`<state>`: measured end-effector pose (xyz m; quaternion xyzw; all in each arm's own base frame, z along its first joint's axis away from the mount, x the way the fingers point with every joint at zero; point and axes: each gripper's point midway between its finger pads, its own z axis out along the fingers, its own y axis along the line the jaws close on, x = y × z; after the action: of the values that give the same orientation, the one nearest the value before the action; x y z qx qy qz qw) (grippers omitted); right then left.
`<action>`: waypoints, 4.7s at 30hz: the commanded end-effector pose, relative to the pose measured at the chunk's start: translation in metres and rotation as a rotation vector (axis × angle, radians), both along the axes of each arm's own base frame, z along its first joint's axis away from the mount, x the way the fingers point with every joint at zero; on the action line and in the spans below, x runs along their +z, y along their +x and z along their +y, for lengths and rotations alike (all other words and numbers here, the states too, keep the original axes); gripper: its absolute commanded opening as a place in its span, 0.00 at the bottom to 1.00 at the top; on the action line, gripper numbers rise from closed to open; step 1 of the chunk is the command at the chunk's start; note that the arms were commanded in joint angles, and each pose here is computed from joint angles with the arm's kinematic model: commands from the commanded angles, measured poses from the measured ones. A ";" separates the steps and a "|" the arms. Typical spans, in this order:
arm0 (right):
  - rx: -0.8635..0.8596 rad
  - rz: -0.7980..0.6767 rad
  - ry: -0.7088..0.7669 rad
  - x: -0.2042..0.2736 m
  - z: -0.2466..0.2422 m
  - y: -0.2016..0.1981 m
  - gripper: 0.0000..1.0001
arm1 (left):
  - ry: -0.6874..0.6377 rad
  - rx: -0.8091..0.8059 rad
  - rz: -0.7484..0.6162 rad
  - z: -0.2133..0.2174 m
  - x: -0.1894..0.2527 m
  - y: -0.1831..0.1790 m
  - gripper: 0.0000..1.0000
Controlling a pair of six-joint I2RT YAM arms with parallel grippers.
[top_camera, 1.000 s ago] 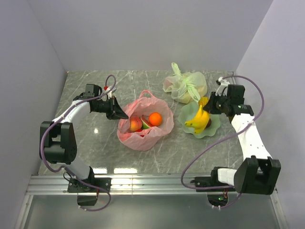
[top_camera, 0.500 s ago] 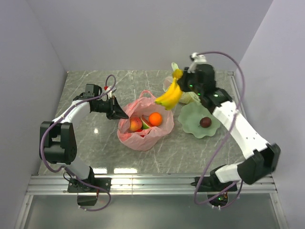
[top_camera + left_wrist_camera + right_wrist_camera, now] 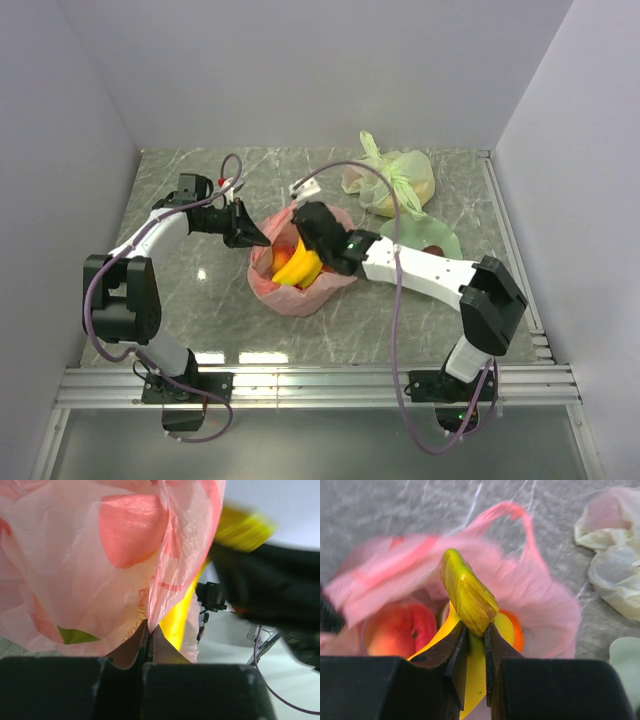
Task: Place the fake fruits into the plastic bag and tie a complex knot
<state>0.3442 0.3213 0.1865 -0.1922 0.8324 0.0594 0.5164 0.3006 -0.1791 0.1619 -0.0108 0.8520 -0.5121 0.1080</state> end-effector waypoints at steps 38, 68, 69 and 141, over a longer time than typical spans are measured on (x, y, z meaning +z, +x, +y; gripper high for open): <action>0.421 0.301 0.162 0.052 -0.065 -0.067 0.91 | -0.015 0.037 -0.074 0.018 0.014 0.012 0.02; -0.213 0.625 -0.211 -0.117 -0.314 -0.008 0.88 | 0.009 0.030 -0.061 0.020 0.008 0.012 0.01; -0.210 0.635 -0.199 -0.120 -0.313 -0.008 0.88 | 0.008 0.029 -0.059 0.020 0.008 0.012 0.01; 0.341 0.145 0.066 0.041 -0.028 0.025 0.97 | -0.018 -0.031 -0.064 0.019 0.009 0.022 0.15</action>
<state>0.3378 0.3195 0.2181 -0.3482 0.8175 0.1846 0.4200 0.3178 -0.1605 0.1564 -0.0155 0.8504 -0.5157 0.1036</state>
